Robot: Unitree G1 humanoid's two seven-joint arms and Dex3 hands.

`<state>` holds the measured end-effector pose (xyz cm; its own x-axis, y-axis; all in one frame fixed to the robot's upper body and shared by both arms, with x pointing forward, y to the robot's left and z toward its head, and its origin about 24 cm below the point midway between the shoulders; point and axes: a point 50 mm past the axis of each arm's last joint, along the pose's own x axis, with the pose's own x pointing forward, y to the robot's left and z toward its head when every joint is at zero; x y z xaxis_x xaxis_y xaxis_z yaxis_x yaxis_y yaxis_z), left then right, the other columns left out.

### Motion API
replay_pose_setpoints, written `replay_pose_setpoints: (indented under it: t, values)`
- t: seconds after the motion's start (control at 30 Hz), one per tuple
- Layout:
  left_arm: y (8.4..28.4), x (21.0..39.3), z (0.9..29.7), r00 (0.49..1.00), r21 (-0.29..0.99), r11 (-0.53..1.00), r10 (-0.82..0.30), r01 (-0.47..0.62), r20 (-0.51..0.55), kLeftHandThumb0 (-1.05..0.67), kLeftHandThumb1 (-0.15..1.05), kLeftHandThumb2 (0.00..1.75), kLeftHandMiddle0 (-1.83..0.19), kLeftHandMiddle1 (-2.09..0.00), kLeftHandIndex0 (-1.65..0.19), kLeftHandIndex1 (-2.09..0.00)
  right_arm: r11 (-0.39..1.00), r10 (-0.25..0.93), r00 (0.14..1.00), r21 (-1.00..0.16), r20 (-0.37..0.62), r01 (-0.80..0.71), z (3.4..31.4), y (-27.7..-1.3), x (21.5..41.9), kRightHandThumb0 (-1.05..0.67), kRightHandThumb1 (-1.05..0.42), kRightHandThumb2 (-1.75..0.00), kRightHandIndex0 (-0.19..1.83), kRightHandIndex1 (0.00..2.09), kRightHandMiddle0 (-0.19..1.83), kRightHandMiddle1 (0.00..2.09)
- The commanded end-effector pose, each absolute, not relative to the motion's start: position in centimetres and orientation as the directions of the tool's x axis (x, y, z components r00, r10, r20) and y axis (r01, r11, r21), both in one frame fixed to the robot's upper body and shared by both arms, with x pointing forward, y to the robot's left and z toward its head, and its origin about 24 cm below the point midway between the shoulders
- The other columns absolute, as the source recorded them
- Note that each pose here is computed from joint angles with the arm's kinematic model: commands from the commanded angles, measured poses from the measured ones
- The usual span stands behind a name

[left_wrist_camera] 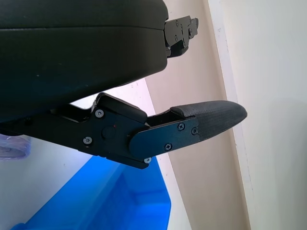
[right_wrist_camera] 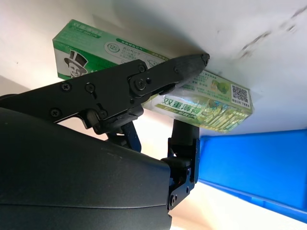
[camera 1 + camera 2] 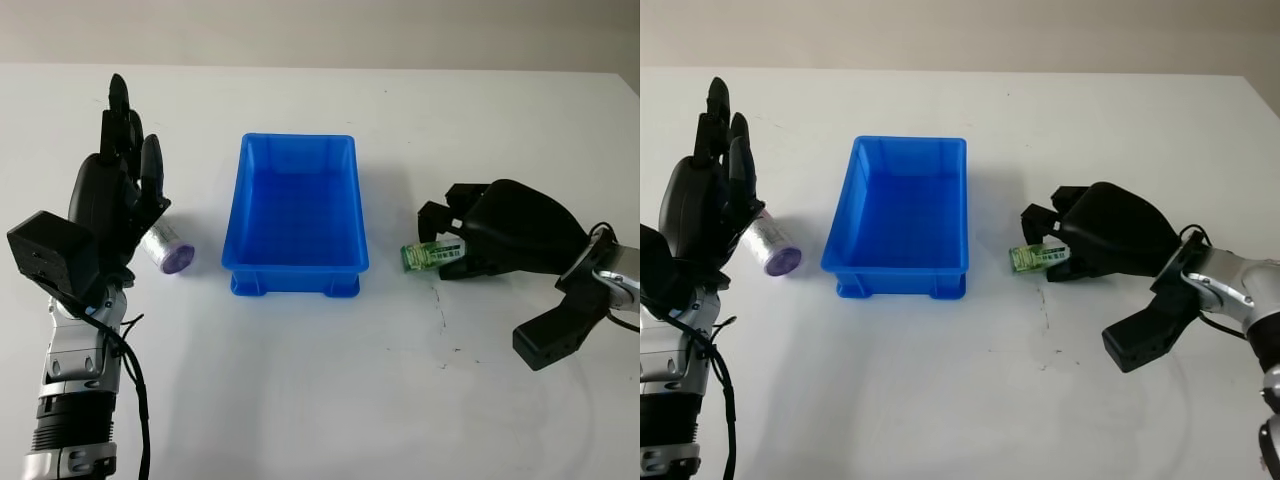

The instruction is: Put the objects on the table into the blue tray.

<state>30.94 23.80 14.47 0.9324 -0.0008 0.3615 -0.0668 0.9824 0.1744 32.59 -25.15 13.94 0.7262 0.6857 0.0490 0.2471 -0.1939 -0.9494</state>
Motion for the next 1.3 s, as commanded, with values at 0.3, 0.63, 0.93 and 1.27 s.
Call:
replay_pose_setpoints:
  t: [0.3,0.63,0.93,1.27]
  values:
    - [23.8,31.0,15.0,0.926,0.186,0.98,-0.011,-0.064,0.377,-0.83,1.05,0.7,0.19,0.0,0.19,0.0,0.079,0.609,0.648,-0.848,0.458,0.525,21.9,-21.9,36.4,-0.41,-0.9,-0.05,0.95,2.01,0.82,1.93]
    - [23.7,31.0,14.9,0.926,0.181,0.981,-0.002,-0.072,0.377,-0.84,1.05,0.7,0.19,0.0,0.19,0.0,0.259,0.598,0.49,-0.731,0.634,0.631,25.9,-16.3,38.1,-0.44,-0.97,-0.08,1.2,2.09,1.03,2.09]
    - [23.7,30.8,14.9,0.925,0.169,0.982,0.01,-0.08,0.38,-0.83,1.05,0.69,0.19,0.0,0.19,0.0,0.355,0.63,0.477,-0.773,0.613,0.525,24.9,-11.5,38.8,-0.45,-1.05,-0.17,1.1,2.09,0.88,2.09]
    - [23.6,30.5,14.9,0.926,0.168,0.981,0.027,-0.097,0.377,-0.83,1.05,0.69,0.19,0.0,0.19,0.0,0.349,0.714,0.532,-0.89,0.456,0.294,21.7,-7.8,38.7,-0.43,-1.05,-0.12,1.04,2.09,0.8,2.09]
